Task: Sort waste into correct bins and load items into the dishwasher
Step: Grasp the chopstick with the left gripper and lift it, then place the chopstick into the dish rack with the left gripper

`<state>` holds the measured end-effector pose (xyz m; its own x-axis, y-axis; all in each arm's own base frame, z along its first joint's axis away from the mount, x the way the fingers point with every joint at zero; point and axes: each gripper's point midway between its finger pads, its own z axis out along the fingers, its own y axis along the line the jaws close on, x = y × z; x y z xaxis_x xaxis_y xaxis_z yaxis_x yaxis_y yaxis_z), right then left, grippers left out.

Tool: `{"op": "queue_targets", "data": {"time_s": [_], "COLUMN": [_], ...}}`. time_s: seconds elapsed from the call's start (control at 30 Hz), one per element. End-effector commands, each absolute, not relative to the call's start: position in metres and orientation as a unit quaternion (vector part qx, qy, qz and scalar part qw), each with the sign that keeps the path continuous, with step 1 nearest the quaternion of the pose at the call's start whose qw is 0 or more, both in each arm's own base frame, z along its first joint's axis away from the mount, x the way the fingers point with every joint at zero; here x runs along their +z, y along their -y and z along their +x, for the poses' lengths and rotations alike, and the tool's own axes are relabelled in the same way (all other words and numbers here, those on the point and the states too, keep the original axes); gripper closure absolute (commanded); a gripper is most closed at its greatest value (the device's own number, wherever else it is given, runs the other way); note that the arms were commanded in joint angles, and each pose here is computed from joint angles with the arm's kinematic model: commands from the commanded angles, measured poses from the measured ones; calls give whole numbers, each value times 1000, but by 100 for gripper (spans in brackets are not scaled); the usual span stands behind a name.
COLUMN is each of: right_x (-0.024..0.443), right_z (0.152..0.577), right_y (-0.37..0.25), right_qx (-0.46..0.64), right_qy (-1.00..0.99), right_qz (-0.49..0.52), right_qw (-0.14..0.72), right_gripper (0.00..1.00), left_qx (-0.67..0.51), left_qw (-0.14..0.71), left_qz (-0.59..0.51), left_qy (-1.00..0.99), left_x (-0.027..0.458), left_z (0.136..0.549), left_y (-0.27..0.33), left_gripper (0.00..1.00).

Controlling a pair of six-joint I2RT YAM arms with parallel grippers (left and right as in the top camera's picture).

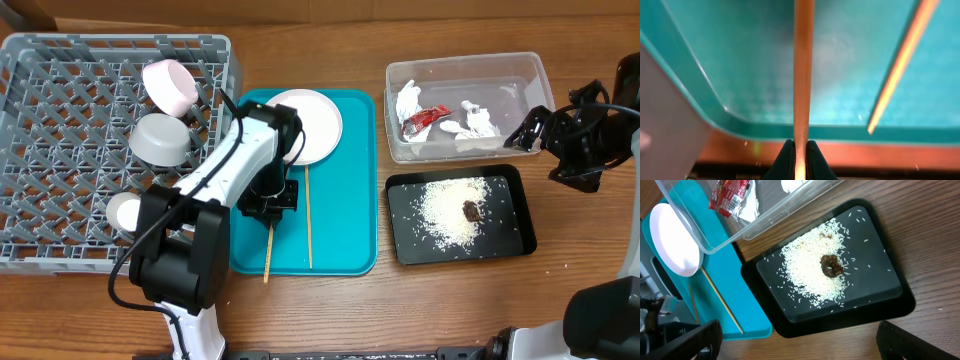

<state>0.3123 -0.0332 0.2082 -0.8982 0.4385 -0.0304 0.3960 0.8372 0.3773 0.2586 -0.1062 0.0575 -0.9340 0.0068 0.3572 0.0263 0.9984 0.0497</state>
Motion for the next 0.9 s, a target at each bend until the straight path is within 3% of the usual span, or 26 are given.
{"op": "queue_targets", "data": {"time_s": [0.0, 0.27, 0.5, 0.87], "right_x": [215, 215, 215, 215], "right_z": [315, 315, 315, 315], "right_y": [35, 35, 35, 35], "right_qx": [179, 179, 179, 179], "right_qy": [-957, -957, -957, -957], "right_qz": [214, 214, 214, 215], "right_qw": [73, 73, 73, 73], "right_gripper": [0, 0, 0, 0], "left_qx": [-4, -4, -53, -60], "left_qw": [172, 85, -47, -113], "left_qz": [-23, -8, 23, 28], "left_qy": [985, 996, 997, 991], "left_x": [73, 110, 172, 165], "left_z": [266, 305, 356, 404], "left_y": [116, 106, 39, -27], "left_gripper": [96, 96, 96, 96]}}
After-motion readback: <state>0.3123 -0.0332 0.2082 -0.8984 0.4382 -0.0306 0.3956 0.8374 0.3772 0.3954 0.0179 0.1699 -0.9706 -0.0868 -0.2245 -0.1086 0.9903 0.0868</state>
